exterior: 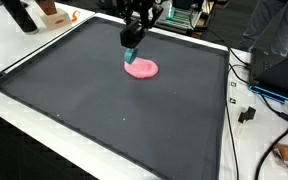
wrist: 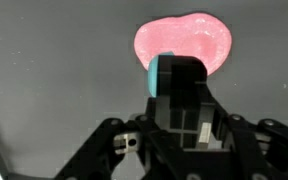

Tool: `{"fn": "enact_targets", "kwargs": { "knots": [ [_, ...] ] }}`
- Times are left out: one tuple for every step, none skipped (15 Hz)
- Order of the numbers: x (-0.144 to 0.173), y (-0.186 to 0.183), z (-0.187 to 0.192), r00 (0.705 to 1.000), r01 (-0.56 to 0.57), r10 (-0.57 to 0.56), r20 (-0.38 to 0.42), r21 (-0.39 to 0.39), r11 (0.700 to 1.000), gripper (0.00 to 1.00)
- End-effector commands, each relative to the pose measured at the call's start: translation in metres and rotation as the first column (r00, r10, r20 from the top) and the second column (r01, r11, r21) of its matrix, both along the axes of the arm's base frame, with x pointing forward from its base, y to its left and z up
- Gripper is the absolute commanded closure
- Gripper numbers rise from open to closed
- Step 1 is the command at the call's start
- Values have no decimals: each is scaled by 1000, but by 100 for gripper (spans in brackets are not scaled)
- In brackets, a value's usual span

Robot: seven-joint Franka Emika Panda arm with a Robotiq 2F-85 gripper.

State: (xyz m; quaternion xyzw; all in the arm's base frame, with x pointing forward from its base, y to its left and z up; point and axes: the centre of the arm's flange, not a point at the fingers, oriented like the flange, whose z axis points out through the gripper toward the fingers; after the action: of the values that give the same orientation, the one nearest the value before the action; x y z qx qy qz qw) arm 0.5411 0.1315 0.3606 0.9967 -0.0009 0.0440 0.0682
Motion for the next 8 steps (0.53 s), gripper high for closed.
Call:
{"fn": "enact_targets", "kwargs": {
  "knots": [
    [-18, -29, -5, 998, -55, 57, -5, 194, 980, 74],
    [-19, -33, -7, 997, -68, 71, -3, 245, 967, 74],
    [-19, -38, -10, 997, -80, 83, 1, 291, 953, 74],
    [-20, -41, -14, 995, -91, 96, -1, 330, 939, 74],
    [-20, -44, -17, 994, -99, 107, -3, 367, 925, 74],
    [-21, -46, -22, 993, -108, 119, -3, 401, 910, 74],
    [-21, -49, -27, 992, -114, 125, 4, 430, 895, 74],
    [-22, -51, -30, 992, -120, 127, 15, 456, 882, 74]
  ]
}}
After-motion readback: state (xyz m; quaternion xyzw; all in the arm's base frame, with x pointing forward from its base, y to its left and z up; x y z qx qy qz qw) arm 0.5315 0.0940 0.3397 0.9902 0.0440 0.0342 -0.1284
